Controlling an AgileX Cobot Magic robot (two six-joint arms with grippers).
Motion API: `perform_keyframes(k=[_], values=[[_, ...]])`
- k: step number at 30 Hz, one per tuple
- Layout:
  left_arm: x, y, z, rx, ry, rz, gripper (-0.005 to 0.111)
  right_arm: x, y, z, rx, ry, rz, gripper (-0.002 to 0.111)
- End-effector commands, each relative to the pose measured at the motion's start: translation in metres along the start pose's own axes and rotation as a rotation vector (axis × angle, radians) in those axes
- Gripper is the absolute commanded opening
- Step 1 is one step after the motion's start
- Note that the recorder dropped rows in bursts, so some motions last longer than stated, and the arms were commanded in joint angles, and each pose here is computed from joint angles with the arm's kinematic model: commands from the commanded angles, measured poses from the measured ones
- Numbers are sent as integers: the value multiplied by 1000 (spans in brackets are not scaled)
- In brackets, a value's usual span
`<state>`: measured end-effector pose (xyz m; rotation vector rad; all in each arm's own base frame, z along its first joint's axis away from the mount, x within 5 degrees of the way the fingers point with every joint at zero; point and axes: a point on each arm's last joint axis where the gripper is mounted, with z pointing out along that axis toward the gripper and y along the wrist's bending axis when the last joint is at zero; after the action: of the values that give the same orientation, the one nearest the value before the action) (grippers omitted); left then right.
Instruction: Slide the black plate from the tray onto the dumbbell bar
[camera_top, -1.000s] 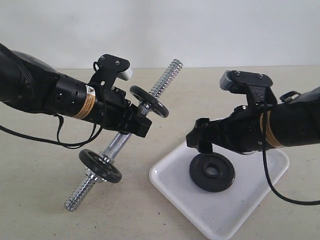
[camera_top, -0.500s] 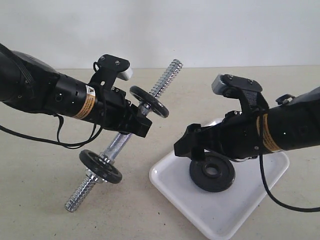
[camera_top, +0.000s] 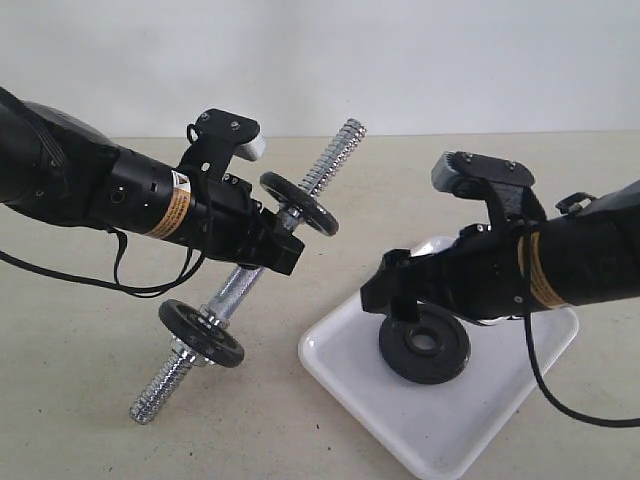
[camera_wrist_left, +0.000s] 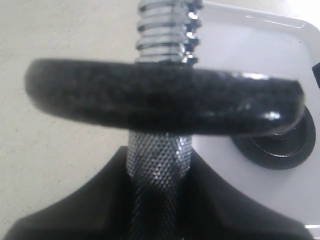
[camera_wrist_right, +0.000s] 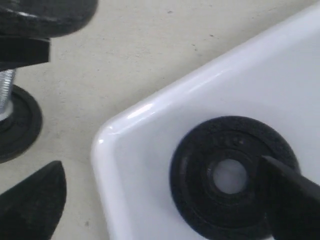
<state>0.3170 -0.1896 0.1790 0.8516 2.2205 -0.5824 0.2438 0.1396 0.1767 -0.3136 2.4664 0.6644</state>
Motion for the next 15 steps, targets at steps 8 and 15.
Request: perform_keyframes(k=[8,15], values=[[-24,-8,-20,38,-93,-30,4,42,-28,1,190,68,6,92],[-24,-8,-20,36,-94,-30,4,12,-23,0,202,-25,-46,92]])
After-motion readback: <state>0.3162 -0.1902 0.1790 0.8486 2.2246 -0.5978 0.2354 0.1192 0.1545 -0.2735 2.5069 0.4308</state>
